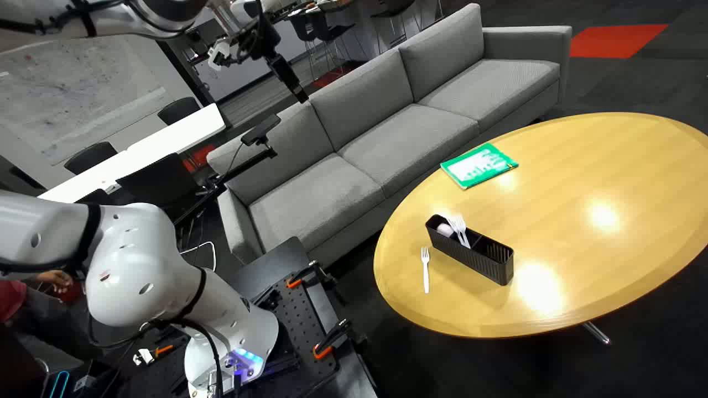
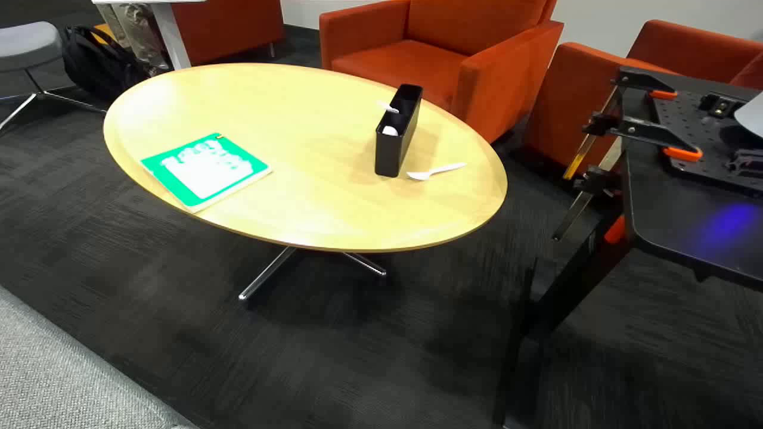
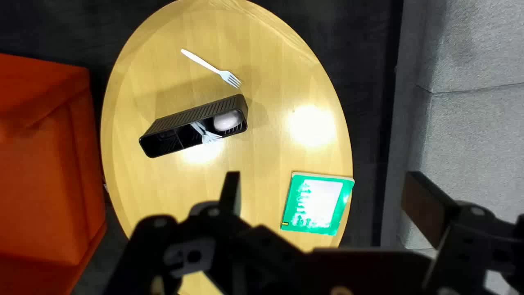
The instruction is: Put the white fork on the table into the utensil basket
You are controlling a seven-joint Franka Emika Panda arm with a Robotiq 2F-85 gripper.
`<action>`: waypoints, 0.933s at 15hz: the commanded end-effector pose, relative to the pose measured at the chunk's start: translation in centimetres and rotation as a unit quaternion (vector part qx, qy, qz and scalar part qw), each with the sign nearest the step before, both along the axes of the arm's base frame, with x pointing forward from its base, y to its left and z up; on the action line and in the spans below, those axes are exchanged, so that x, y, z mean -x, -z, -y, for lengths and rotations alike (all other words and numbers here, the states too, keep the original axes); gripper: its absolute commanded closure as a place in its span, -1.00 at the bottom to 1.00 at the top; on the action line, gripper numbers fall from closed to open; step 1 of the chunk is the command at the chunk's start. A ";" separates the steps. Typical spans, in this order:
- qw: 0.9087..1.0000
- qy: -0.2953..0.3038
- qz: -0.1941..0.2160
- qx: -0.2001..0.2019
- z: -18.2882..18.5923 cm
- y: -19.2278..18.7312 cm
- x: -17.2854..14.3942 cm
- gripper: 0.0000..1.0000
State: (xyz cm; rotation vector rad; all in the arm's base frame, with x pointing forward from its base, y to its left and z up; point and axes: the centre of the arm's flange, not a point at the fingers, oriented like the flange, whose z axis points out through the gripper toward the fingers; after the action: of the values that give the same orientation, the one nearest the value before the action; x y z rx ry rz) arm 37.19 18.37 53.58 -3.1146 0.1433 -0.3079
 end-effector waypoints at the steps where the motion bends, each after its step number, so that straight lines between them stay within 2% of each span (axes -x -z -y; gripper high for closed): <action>1: 1.000 0.000 0.000 0.000 0.0 0.0 0.0 -1.00; 8: 1.000 0.000 0.000 0.000 0.0 0.0 0.0 -1.00; 9: 1.000 -0.015 0.008 0.012 0.4 0.6 -0.7 -1.00; 11: 0.999 -0.022 0.004 0.023 1.9 3.0 -2.3 -1.00; 12: 0.999 -0.027 0.007 0.040 3.0 4.9 -3.3 -1.00; 14: 0.998 -0.034 -0.002 0.044 5.2 8.6 -4.8 -1.00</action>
State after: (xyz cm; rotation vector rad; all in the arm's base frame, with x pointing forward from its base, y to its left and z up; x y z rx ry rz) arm 39.27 16.15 50.10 -3.1805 0.0705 -0.3360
